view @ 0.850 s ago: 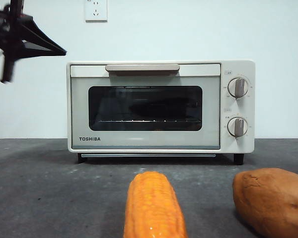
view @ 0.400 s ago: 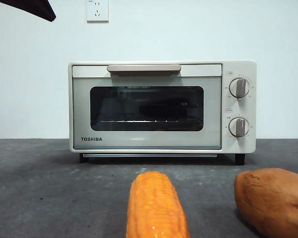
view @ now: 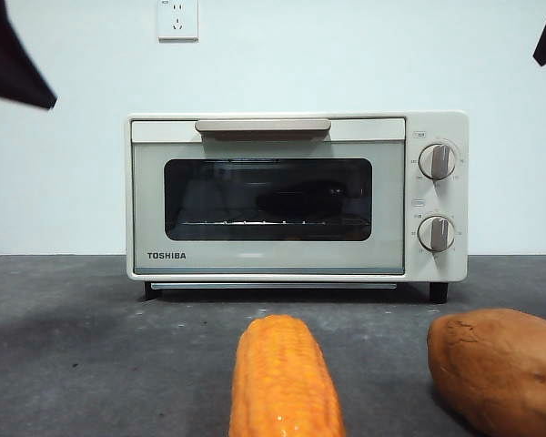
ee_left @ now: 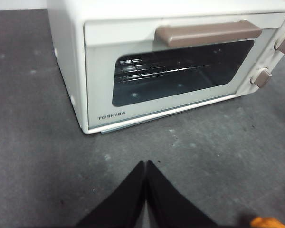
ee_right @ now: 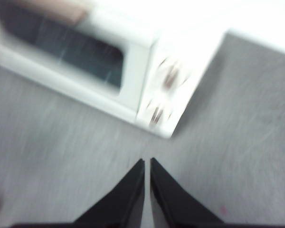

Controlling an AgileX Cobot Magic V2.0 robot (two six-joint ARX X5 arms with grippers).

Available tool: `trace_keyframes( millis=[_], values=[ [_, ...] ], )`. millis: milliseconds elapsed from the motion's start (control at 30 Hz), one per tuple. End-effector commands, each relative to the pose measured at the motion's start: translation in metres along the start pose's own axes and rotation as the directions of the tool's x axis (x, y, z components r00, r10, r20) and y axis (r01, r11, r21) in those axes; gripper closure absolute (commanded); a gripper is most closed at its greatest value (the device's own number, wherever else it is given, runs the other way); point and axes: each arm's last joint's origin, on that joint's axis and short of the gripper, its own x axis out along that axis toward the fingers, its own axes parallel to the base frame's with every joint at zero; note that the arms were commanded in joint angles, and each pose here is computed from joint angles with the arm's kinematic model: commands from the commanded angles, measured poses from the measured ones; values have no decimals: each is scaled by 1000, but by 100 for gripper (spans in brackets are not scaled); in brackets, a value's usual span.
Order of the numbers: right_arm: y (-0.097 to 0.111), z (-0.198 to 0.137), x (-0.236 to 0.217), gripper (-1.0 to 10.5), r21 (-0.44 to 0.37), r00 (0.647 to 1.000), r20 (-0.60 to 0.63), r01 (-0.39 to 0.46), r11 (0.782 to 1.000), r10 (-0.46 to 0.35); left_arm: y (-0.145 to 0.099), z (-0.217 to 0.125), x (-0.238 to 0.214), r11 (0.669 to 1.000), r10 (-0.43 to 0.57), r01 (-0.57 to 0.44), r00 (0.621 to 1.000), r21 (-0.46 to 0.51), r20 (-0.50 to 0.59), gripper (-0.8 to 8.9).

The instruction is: Take the eggplant from the table,put the eggplant in the oven

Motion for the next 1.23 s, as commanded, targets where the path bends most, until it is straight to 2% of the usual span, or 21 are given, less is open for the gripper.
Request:
trace_keyframes(
  millis=[33, 100, 200, 567, 600, 667, 700, 733, 833, 900, 967, 1100, 1167, 1233],
  values=[
    [2, -17, 9, 943, 37, 998, 68, 13, 999, -16, 0, -8, -2, 998, -7, 11, 998, -64, 62, 807],
    [1, -27, 12, 943, 51, 996, 80, 40, 998, -43, 0, -14, -2, 995, -5, 7, 1000, -102, 22, 807],
    [1, -34, 13, 943, 30, 998, 39, 52, 998, -53, 1, -18, -1, 993, 3, -6, 1000, -116, -27, 807],
    [1, -35, 13, 943, 27, 998, 34, 54, 998, -55, 1, -19, 0, 994, 5, -9, 999, -113, -34, 807],
    [1, -35, 13, 943, 27, 998, 34, 54, 998, -55, 1, -19, -1, 995, 6, -10, 999, -98, -39, 808],
    [1, -35, 13, 943, 27, 998, 34, 55, 998, -55, 6, -19, -16, 993, 86, -87, 996, 80, 5, 808],
    [1, -35, 13, 943, 27, 998, 33, 55, 998, -55, 8, -17, -25, 983, 111, -118, 992, 139, 54, 808],
    [1, -35, 13, 943, 27, 998, 33, 55, 998, -55, 10, -16, -33, 977, 134, -150, 985, 155, 107, 807],
    [1, -35, 13, 943, 27, 998, 34, 55, 998, -56, 22, -20, -54, 943, 278, -321, 907, 91, 317, 807],
    [1, -35, 13, 943, 27, 998, 33, 55, 998, -56, 28, -27, -63, 921, 325, -385, 837, 51, 440, 807],
    [1, -35, 13, 943, 27, 998, 33, 55, 998, -56, 29, -37, -71, 906, 351, -423, 788, 29, 506, 807],
    [1, -35, 13, 943, 27, 998, 33, 55, 998, -56, 29, -53, -78, 895, 359, -446, 737, 12, 573, 807],
    [1, -35, 13, 943, 28, 998, 35, 55, 998, -56, 32, -56, -72, 893, 360, -451, 724, 8, 588, 808],
    [1, -35, 13, 943, 28, 998, 35, 54, 998, -55, 34, -61, -67, 892, 363, -451, 729, 9, 580, 807]
  ],
)
